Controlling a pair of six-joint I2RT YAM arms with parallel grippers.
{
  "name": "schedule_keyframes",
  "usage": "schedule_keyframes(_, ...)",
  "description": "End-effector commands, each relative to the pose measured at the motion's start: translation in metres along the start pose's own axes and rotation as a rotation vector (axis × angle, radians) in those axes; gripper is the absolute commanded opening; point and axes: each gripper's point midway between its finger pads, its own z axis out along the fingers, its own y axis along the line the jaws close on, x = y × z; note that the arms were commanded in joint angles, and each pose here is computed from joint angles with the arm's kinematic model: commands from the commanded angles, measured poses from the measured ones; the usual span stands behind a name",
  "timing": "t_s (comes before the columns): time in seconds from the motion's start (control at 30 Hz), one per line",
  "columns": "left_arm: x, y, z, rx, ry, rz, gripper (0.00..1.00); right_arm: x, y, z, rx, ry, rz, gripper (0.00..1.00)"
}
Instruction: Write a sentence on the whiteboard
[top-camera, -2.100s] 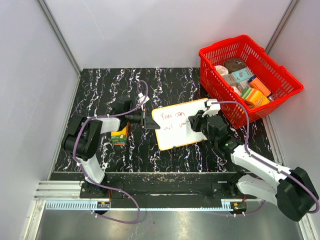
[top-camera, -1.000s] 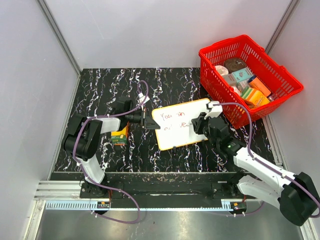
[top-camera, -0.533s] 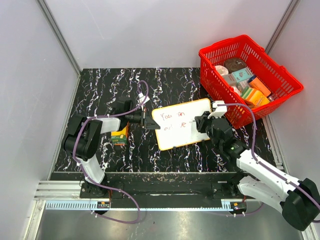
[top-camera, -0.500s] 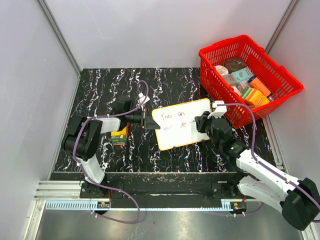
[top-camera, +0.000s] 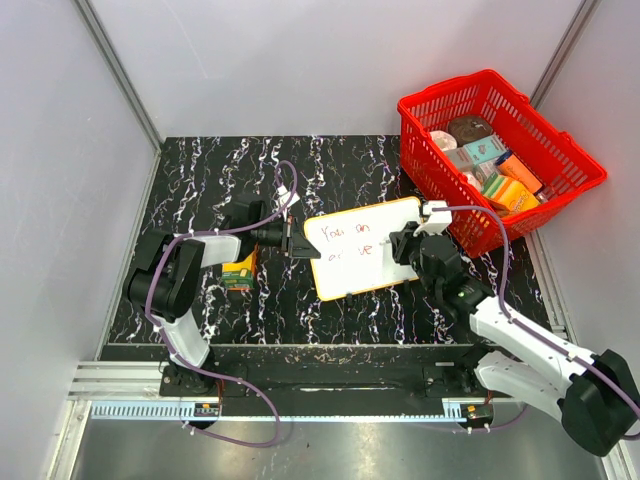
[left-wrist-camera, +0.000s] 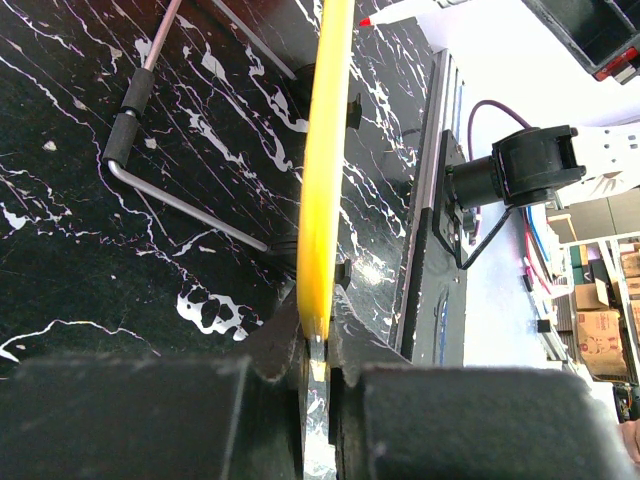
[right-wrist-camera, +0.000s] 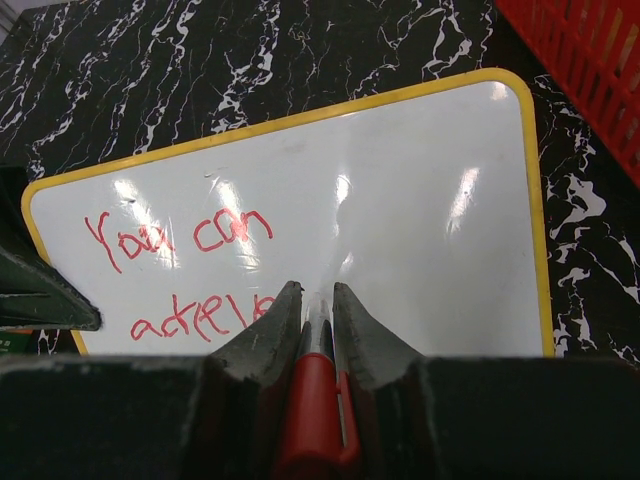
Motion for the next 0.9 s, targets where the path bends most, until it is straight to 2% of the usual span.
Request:
schedule_keyframes(0.0, -0.007, -0.012, 0.002, 0.014, 0.003, 0.069, 0.00, -0.030, 0.005, 0.004, 0.009, -0.092, 0.027, 0.00)
schedule_keyframes(0.87, -0.008, -0.012, 0.003, 0.016, 0.004, 0.070, 0.00, 0.005, 0.002, 0.003, -0.014, 0.017, -0.008, 0.00)
